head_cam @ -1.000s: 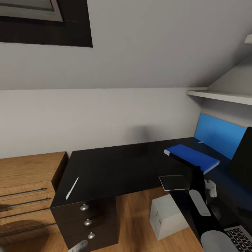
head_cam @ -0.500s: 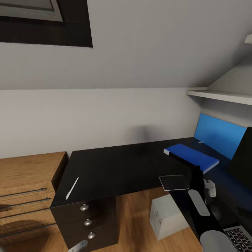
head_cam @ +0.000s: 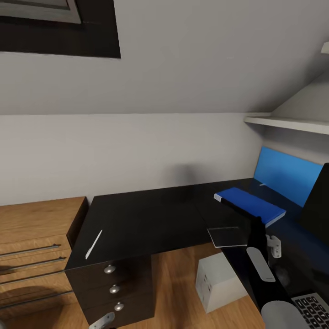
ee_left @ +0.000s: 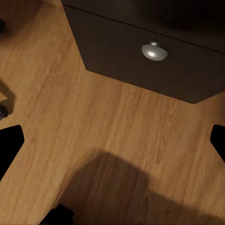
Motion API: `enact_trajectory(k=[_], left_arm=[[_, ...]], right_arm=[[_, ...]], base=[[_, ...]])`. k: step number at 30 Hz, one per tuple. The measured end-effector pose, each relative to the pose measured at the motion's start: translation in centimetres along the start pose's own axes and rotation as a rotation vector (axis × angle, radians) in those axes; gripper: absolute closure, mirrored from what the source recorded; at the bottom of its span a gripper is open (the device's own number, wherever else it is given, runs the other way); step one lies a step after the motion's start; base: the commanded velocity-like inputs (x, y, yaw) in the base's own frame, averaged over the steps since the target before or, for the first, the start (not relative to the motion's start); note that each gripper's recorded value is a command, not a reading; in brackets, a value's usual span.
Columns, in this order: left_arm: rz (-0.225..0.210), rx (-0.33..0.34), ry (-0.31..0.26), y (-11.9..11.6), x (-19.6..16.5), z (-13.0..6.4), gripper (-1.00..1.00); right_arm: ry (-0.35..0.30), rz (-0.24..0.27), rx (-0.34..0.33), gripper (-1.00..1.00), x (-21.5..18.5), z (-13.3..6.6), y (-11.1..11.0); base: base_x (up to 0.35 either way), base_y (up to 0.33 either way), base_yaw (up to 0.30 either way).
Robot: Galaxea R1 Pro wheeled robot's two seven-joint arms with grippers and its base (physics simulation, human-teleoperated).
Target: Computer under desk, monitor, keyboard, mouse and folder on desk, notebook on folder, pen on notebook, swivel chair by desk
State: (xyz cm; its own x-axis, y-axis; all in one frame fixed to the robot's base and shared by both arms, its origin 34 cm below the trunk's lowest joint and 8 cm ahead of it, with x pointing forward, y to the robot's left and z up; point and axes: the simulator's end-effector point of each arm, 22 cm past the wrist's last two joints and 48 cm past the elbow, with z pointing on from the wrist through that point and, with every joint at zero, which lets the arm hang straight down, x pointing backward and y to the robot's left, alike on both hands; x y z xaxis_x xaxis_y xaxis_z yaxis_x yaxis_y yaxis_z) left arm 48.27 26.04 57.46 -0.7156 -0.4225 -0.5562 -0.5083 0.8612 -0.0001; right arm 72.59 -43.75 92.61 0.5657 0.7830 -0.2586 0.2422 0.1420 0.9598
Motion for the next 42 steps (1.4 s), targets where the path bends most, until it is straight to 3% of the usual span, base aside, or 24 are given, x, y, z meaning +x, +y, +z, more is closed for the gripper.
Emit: enact_trajectory(k=[8, 11, 16, 18, 19, 21, 24, 27, 31, 36, 42], left_arm=[[0.005, 0.008, 0.002, -0.2, 0.7, 1.0, -1.0], [0.005, 0.039, -0.001, -1.1, 0.8, 1.3, -1.0], [0.007, 0.15, -0.023, -5.2, -0.4, 1.1, -1.0], [0.03, 0.226, -0.012, -8.4, -1.0, 0.3, -1.0], [0.05, 0.279, 0.014, -10.5, -1.3, -0.4, -1.0], [0.076, 0.327, 0.048, -12.3, -1.4, -1.2, -1.0], [0.157, 0.421, 0.131, -15.0, -1.8, -3.2, -1.0], [0.169, 0.489, 0.18, -17.0, -1.9, -4.8, -1.0], [0.144, 0.571, 0.265, -19.0, -1.4, -7.0, -1.0], [0.164, 0.595, 0.295, -19.4, -1.5, -8.2, -1.0], [0.189, 0.517, 0.272, -17.0, -0.3, -9.1, -1.0]], right_arm=[[-0.004, 0.009, 0.004, 1.0, 0.2, 0.2, -1.2], [-0.006, 0.015, 0.006, 1.0, 0.3, 0.2, -1.7], [-0.008, 0.02, 0.004, 1.0, 0.4, 0.3, -2.3], [-0.01, 0.021, 0.002, 1.0, 0.3, 0.4, -2.6], [-0.011, 0.021, 0.001, 1.0, 0.3, 0.4, -2.7], [-0.012, 0.022, 0.0, 1.0, 0.4, 0.5, -3.0], [-0.014, 0.024, -0.005, 1.0, 0.4, 0.6, -3.2], [-0.016, 0.027, -0.011, 1.0, 0.3, 0.6, -3.3], [-0.017, 0.03, -0.014, 1.0, 0.4, 0.7, -3.8], [-0.019, 0.031, -0.016, 1.0, 0.6, 0.8, -4.5], [-0.021, 0.034, -0.024, 1.0, 0.7, 0.9, -5.2]], base=[[0.0, 0.0, 0.0], [0.0, 0.0, 0.0], [0.0, 0.0, 0.0], [0.0, 0.0, 0.0], [0.0, 0.0, 0.0], [0.0, 0.0, 0.0], [0.0, 0.0, 0.0], [0.0, 0.0, 0.0], [0.0, 0.0, 0.0], [0.0, 0.0, 0.0], [0.0, 0.0, 0.0]])
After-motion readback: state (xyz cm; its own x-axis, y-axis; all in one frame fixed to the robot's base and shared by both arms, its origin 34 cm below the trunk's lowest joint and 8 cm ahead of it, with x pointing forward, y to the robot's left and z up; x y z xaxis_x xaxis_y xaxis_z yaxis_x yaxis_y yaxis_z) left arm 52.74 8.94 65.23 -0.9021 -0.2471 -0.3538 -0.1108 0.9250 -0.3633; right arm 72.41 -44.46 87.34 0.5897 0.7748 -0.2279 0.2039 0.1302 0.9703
